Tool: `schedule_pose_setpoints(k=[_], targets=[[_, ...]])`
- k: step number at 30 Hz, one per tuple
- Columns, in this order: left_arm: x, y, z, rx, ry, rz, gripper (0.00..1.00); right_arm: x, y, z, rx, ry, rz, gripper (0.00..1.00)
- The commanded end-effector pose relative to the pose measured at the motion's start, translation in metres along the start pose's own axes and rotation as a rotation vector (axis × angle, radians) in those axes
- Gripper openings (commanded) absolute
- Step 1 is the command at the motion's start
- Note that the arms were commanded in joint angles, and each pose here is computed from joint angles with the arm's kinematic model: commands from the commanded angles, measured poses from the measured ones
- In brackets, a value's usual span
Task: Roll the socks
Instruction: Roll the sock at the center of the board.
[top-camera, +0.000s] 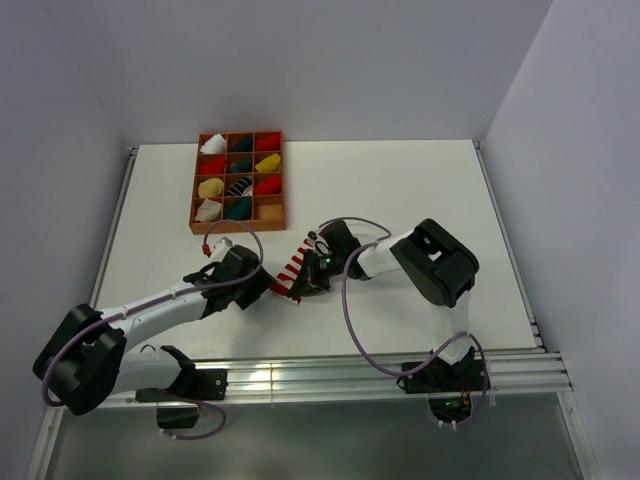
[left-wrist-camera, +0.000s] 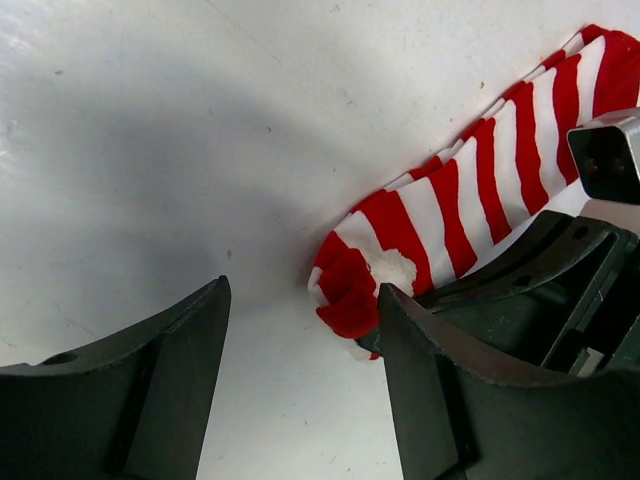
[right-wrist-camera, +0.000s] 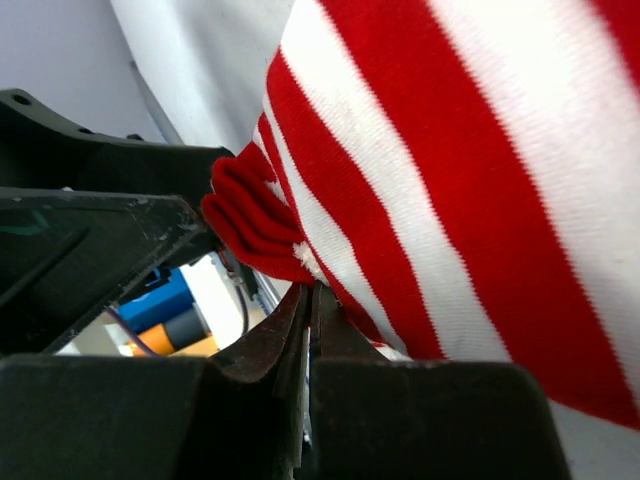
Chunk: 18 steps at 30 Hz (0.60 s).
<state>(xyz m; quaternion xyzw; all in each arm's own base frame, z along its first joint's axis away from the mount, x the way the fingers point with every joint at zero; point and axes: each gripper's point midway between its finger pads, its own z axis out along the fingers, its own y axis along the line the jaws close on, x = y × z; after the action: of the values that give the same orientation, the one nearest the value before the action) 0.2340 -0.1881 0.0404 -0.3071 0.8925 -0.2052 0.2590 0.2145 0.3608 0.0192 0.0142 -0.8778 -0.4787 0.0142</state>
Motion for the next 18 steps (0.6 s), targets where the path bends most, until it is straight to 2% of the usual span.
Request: schedule_pose_setpoints(k=[1,10,18], targets=[[0.001,-0.02,-0.001,0.08,0.015,-0.063,0.66,0.019,-0.049,0.006,0.132,0.023,0.142,0.0],[0.007,-0.014,0.005,0.063,0.035,-0.064,0.55,0.015,-0.053,0.005,0.132,-0.001,0.168,0.0],[0.007,-0.007,0.005,0.078,0.019,-0.065,0.57,0.014,-0.055,0.005,0.117,-0.002,0.189,0.0]])
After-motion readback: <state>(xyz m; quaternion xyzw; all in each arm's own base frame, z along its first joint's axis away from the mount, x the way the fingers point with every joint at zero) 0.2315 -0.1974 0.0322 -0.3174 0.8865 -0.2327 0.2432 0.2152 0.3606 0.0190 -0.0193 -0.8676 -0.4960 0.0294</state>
